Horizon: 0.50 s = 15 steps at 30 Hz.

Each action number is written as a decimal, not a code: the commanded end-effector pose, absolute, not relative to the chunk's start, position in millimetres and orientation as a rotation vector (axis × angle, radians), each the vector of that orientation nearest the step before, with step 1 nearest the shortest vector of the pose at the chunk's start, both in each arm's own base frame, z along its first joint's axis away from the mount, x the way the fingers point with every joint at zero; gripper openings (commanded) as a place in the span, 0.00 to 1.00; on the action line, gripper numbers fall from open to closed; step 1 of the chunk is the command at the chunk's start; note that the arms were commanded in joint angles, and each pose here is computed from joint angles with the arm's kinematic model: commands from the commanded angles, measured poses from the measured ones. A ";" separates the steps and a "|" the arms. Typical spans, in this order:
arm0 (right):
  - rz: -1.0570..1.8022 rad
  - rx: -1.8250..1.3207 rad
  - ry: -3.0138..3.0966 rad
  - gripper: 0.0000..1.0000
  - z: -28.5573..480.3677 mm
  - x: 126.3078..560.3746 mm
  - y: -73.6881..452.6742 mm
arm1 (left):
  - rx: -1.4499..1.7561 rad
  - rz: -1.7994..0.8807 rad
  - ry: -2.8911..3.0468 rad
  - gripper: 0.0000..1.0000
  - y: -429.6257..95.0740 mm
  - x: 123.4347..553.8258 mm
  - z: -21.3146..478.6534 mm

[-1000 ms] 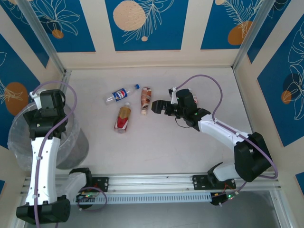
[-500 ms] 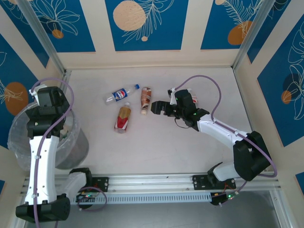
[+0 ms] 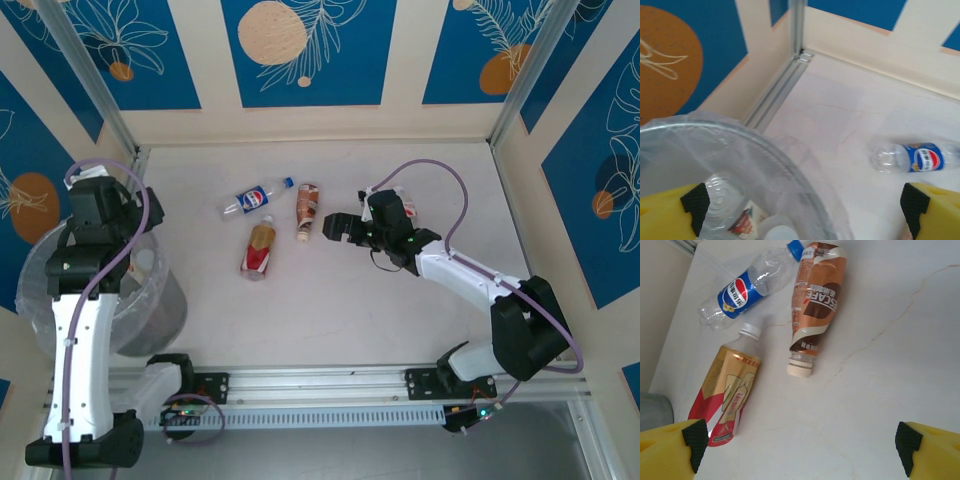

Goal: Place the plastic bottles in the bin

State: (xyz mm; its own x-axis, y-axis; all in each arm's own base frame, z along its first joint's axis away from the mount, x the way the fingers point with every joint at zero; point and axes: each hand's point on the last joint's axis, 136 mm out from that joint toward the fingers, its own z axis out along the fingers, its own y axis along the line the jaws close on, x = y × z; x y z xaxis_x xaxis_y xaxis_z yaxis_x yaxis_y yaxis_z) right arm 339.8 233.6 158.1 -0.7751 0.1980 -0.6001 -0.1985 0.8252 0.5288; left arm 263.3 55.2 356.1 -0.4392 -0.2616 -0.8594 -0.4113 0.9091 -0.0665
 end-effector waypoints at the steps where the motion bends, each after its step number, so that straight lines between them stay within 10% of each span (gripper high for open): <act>1: 0.709 0.053 2.326 0.98 164.5 347.9 223.9 | -0.397 0.040 2.000 0.99 28.3 263.5 381.1; 15: 0.633 0.163 2.331 0.98 162.4 344.0 200.1 | 0.098 -0.433 2.061 0.99 -114.2 298.3 381.8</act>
